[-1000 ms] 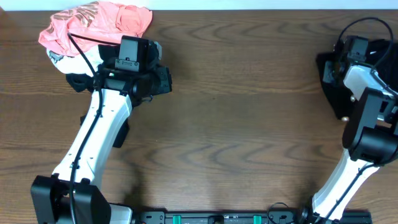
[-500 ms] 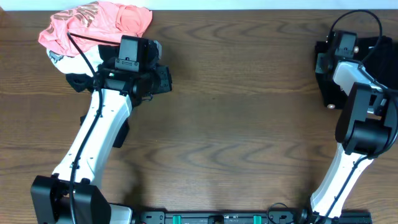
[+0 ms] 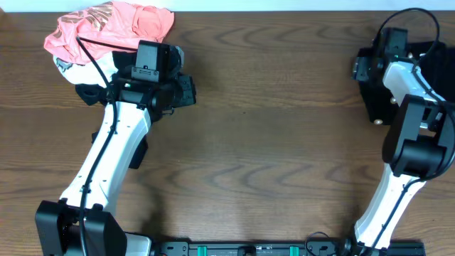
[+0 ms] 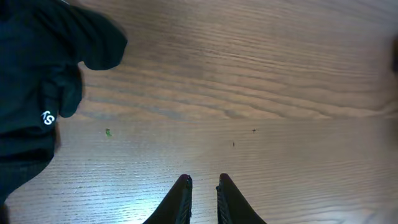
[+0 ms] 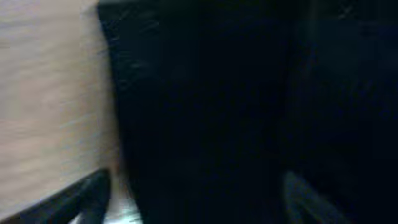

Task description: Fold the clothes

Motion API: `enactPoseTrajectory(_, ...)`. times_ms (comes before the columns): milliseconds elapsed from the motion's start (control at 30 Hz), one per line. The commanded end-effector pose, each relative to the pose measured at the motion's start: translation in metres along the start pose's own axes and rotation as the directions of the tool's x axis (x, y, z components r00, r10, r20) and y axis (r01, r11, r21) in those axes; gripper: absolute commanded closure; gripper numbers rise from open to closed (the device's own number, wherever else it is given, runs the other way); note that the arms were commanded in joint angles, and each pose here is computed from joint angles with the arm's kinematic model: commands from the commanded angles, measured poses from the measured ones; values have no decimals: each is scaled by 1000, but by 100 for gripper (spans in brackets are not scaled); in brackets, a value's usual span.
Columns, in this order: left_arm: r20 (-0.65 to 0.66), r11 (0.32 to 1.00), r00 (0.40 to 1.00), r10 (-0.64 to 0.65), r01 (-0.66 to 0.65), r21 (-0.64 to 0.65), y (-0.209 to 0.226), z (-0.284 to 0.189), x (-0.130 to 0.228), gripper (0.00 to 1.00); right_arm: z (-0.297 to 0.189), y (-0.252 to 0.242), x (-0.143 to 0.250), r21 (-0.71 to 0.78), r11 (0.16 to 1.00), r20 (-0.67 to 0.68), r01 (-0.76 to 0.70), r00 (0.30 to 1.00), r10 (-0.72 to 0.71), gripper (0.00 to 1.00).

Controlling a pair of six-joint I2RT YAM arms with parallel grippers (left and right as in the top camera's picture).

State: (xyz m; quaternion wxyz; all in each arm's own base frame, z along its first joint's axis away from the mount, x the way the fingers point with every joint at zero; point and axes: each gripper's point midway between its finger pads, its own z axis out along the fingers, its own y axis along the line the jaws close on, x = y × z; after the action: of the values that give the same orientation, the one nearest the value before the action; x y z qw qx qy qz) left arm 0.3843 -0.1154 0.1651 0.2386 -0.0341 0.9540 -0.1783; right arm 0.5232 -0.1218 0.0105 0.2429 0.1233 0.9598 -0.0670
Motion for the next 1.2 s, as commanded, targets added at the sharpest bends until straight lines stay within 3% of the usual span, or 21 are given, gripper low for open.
enactPoseTrajectory(0, -13, 1000, 1000, -2, 2, -12, 3, 4, 4, 84, -37, 26, -29, -102, 995, 62, 2, 998, 4, 1)
enactPoseTrajectory(267, -1, 999, 1000, -2, 2, -50, 9, 4, 2, 83, -172, 28, -99, -126, 992, 297, 22, 955, 16, 1)
enactPoseTrajectory(300, 3, 998, 1000, -2, 2, -64, 12, 4, 2, 76, -190, 28, -104, -129, 991, 324, 25, 946, 18, 1)
enactPoseTrajectory(333, 6, 997, 1000, -2, 3, -76, 14, 4, 1, 60, -208, 27, -107, -132, 991, 351, 28, 936, 20, 1)
enactPoseTrajectory(400, 12, 996, 1000, -2, 3, -91, 16, 4, 0, 45, -251, 26, -111, -138, 990, 409, 34, 912, 26, 1)
enactPoseTrajectory(467, 12, 996, 1000, -2, 3, -91, 16, 4, 0, 20, -290, 23, -110, -143, 989, 451, 39, 892, 30, 1)
enactPoseTrajectory(533, 12, 996, 1000, -2, 3, -91, 16, 4, 0, 2, -326, 19, -102, -148, 988, 481, 39, 876, 38, 1)
enactPoseTrajectory(800, 12, 996, 1000, -2, 3, -91, 16, 4, 0, 2, -436, -1, -42, -152, 988, 534, 38, 844, 50, 1)
enactPoseTrajectory(1167, 12, 996, 1000, -2, 3, -91, 16, 4, 0, 2, -502, -16, 28, -154, 987, 558, 39, 828, 55, 1)
